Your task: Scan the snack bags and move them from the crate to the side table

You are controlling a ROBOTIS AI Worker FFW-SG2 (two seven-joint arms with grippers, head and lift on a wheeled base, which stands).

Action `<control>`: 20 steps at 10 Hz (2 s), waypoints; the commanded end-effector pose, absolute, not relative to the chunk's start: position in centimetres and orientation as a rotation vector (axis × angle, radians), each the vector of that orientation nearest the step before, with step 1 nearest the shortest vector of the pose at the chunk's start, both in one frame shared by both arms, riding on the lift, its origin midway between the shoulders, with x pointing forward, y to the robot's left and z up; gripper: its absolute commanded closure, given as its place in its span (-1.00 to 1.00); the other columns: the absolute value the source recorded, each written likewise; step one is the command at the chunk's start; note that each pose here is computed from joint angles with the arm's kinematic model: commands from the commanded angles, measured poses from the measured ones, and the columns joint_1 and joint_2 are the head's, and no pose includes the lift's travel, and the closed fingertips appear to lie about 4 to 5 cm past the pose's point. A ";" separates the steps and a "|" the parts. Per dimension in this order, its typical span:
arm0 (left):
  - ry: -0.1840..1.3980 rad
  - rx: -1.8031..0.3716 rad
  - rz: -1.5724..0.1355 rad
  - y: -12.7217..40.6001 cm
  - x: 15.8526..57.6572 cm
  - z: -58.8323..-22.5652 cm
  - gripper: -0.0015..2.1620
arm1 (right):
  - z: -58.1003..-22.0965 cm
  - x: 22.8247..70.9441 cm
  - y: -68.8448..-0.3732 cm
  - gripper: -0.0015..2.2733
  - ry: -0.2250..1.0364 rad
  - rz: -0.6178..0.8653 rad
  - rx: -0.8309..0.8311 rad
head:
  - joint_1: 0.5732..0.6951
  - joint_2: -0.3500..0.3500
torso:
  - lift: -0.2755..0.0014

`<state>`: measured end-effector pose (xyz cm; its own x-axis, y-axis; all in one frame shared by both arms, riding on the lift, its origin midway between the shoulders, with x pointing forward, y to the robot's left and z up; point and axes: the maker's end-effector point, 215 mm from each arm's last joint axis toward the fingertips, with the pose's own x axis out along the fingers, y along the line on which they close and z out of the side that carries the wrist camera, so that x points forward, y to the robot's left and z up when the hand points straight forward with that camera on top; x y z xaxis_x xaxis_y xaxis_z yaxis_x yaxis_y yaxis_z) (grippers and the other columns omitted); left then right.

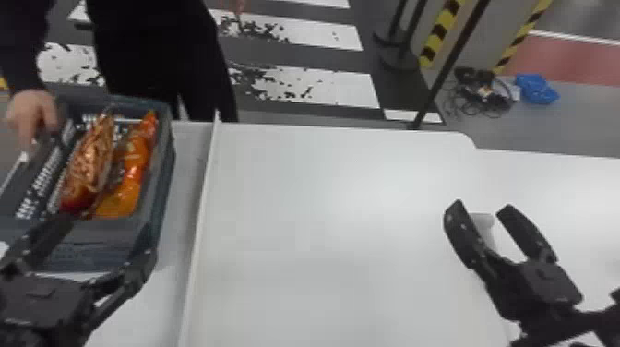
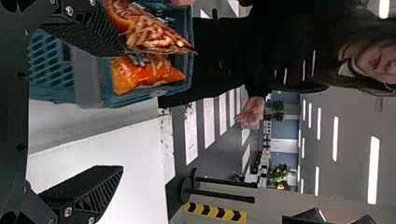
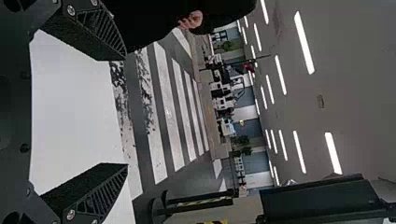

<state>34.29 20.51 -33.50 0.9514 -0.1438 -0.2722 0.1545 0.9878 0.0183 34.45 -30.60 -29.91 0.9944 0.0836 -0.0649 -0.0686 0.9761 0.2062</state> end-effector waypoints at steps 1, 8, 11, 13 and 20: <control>0.270 0.041 -0.153 20.5 34.4 -33.4 -0.87 | -30.0 34.4 -30.5 -0.90 0.078 0.078 0.208 | 1.00 -0.49 | 0.36; 0.287 0.005 -0.081 23.7 42.1 -35.3 -0.87 | -31.3 34.5 -29.6 -0.90 0.123 0.093 0.198 | 1.00 -0.29 | 0.36; 0.304 0.007 -0.025 25.1 45.0 -36.9 -0.87 | -32.1 35.8 -29.3 -0.90 0.152 0.113 0.189 | 1.00 -0.20 | 0.36; 0.325 0.019 0.009 25.7 46.5 -38.2 -0.87 | -32.2 35.9 -29.6 -0.90 0.158 0.112 0.182 | 1.00 -0.16 | 0.36; 0.381 0.043 0.047 26.8 46.9 -40.0 -0.81 | -32.6 36.1 -29.8 -0.90 0.173 0.133 0.169 | 1.00 -0.12 | 0.36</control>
